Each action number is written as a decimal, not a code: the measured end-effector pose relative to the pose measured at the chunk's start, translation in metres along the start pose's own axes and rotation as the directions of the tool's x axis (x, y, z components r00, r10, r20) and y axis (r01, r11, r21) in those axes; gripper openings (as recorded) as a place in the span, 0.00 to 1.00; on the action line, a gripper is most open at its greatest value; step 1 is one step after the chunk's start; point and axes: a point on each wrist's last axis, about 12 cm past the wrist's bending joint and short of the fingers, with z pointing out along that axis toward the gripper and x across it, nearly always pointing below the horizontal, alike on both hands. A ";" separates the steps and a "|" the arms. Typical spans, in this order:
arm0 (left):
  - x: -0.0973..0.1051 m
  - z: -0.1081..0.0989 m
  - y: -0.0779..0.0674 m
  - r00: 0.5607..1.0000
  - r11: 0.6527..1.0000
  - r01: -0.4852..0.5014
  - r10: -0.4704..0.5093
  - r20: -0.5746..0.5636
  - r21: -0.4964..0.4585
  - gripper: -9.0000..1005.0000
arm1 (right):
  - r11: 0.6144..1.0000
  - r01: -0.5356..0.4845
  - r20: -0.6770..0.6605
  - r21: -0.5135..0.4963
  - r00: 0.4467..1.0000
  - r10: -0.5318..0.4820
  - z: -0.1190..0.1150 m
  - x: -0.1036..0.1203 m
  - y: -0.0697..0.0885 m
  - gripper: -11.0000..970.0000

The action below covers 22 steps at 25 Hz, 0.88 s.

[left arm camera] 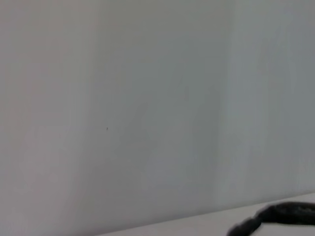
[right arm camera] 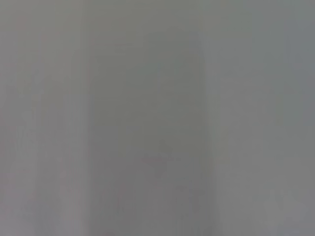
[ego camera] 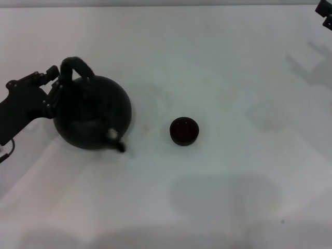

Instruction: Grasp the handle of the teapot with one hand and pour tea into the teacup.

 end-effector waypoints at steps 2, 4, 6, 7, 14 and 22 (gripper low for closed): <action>0.000 0.000 0.000 1.000 1.000 0.002 -0.002 -0.001 0.000 0.21 | 1.000 0.001 0.000 0.000 1.000 -0.001 0.000 0.000 0.000 0.87; 0.001 0.000 0.000 1.000 1.000 0.003 -0.003 -0.003 -0.001 0.23 | 1.000 0.002 0.000 -0.001 1.000 -0.002 0.001 -0.001 0.000 0.87; 0.001 0.000 0.000 1.000 1.000 0.003 -0.003 -0.005 -0.003 0.24 | 1.000 0.003 0.000 -0.001 1.000 -0.003 0.001 -0.001 -0.001 0.87; 0.001 0.000 0.000 1.000 1.000 0.003 -0.003 -0.005 -0.003 0.25 | 1.000 0.004 0.000 -0.001 1.000 -0.004 0.001 -0.001 -0.001 0.87; 0.001 -0.006 -0.004 0.999 0.999 -0.034 0.034 0.023 0.010 0.36 | 1.000 0.009 -0.008 0.008 1.000 -0.009 0.000 -0.002 -0.004 0.87; -0.001 -0.044 0.000 0.989 0.993 0.013 0.004 0.148 -0.113 0.52 | 1.000 0.011 -0.009 0.018 1.000 -0.011 -0.006 -0.002 -0.006 0.87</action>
